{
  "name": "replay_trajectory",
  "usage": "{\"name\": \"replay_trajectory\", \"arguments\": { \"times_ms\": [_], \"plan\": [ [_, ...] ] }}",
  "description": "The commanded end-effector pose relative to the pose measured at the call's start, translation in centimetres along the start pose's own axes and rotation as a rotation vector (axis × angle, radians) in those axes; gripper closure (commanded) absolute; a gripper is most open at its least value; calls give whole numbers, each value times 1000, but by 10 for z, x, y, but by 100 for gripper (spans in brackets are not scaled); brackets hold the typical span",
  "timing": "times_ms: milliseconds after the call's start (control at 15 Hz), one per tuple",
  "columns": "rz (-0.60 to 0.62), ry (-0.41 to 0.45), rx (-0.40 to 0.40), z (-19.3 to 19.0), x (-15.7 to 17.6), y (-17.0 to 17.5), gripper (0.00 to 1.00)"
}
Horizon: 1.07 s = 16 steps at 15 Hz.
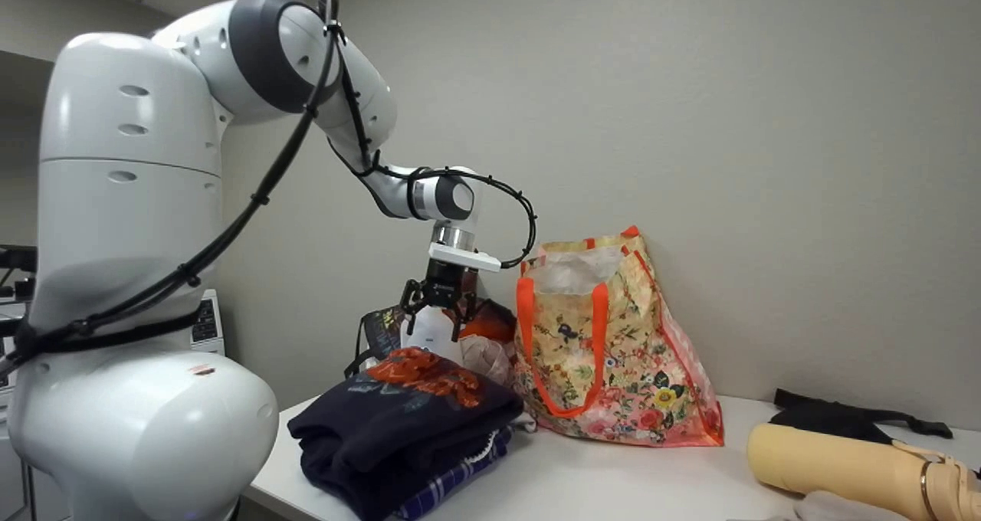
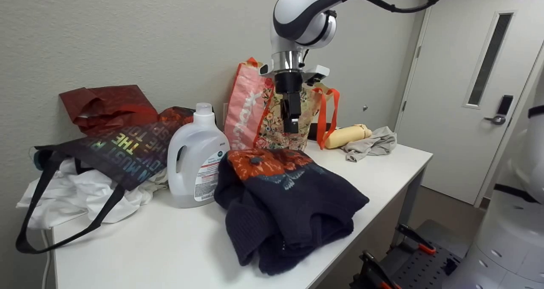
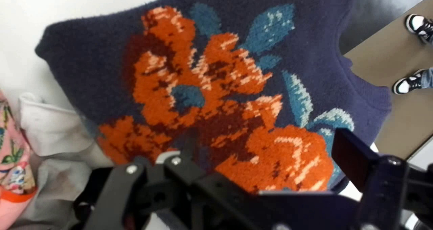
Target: Pick up the object and put it in the carrier bag
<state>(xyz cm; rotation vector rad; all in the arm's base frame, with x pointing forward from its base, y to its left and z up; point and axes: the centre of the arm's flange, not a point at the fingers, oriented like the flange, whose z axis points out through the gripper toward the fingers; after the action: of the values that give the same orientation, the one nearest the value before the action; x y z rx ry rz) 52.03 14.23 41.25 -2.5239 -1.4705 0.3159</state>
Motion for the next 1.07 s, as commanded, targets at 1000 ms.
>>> {"name": "replay_trajectory", "arguments": {
  "times_ms": [1000],
  "plan": [
    [-127,98,113,58,86,93,0]
  ]
}}
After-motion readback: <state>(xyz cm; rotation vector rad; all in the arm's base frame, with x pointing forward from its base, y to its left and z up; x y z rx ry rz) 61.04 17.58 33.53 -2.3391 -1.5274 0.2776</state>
